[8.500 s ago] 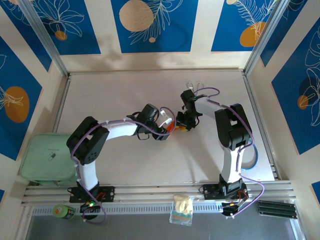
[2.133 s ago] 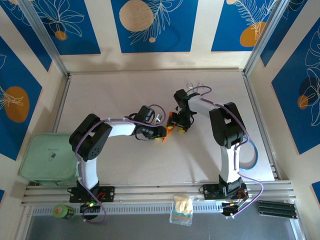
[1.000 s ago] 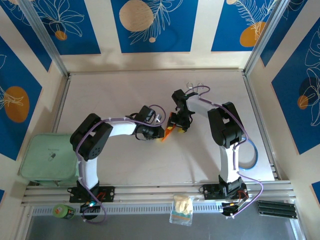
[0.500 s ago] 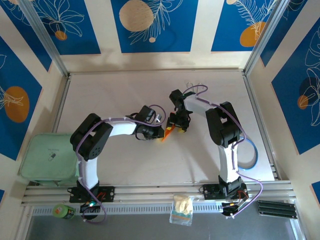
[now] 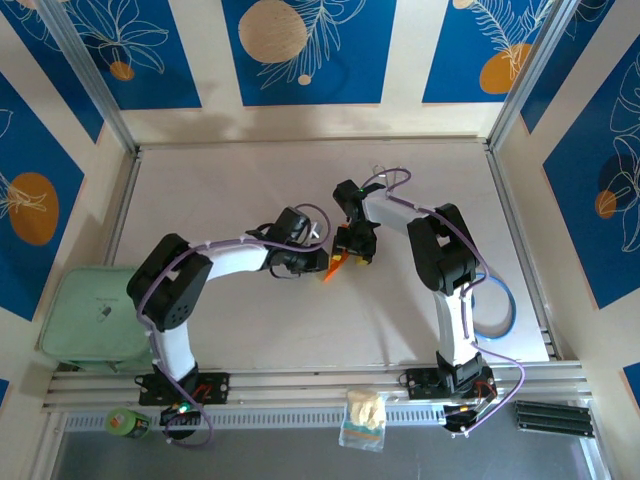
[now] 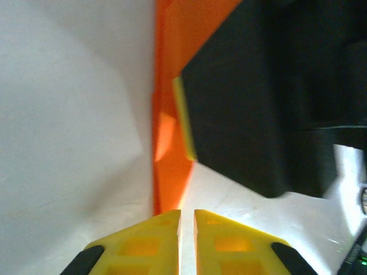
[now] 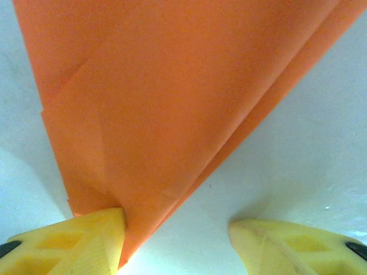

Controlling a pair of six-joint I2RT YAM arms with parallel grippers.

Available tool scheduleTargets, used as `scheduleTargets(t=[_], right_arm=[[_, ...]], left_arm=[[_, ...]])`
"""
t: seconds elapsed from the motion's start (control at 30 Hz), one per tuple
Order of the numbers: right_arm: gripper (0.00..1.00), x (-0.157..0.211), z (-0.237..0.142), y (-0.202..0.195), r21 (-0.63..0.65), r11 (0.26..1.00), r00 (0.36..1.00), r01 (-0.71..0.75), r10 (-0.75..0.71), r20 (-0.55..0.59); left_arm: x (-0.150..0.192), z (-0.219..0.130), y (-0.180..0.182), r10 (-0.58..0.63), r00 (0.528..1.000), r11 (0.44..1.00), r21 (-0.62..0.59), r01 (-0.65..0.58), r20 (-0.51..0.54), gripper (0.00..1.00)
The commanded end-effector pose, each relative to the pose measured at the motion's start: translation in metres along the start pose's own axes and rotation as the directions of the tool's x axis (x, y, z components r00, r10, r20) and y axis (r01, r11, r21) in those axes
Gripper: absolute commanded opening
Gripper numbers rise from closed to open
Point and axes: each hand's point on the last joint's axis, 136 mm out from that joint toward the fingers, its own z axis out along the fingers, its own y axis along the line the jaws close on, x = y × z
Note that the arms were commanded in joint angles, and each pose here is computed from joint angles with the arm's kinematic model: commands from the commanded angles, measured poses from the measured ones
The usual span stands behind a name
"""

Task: Fold a paper plane with a square sheet of paper (pick it up from the middle)
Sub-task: Fold the wing for the fifth time at the center of the table.

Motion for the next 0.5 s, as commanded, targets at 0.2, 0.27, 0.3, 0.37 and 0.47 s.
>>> scheduleTargets(t=[0.2,0.27,0.3,0.37,0.47], right_arm=[[0.58,0.024,0.1,-0.067,0.261,0.965,0.99,-0.024,0.059,-0.13],[0.58,0.024,0.1,-0.067,0.262,0.965,0.99,-0.024,0.059,-0.13],[0.58,0.024,0.1,-0.066,0.261,0.965,0.99,-0.023,0.058,-0.129],[0.58,0.024,0.1,-0.067,0.262,0.965,0.99,-0.023,0.059,-0.129],[0.58,0.024,0.101,-0.067,0.264,0.964,0.99,-0.023,0.06,-0.131]], left_arm=[[0.01,0.017,-0.026,-0.017,0.999,0.981,0.194,0.026,-0.047,0.11],[0.013,0.021,-0.021,-0.019,0.998,0.984,0.175,0.03,-0.062,0.11],[0.014,0.022,-0.019,-0.02,0.998,0.986,0.166,0.03,-0.065,0.1],[0.017,0.026,-0.012,-0.025,0.997,0.989,0.143,0.035,-0.076,0.1],[0.021,0.029,-0.001,-0.027,0.996,0.995,0.098,0.035,-0.085,0.09]])
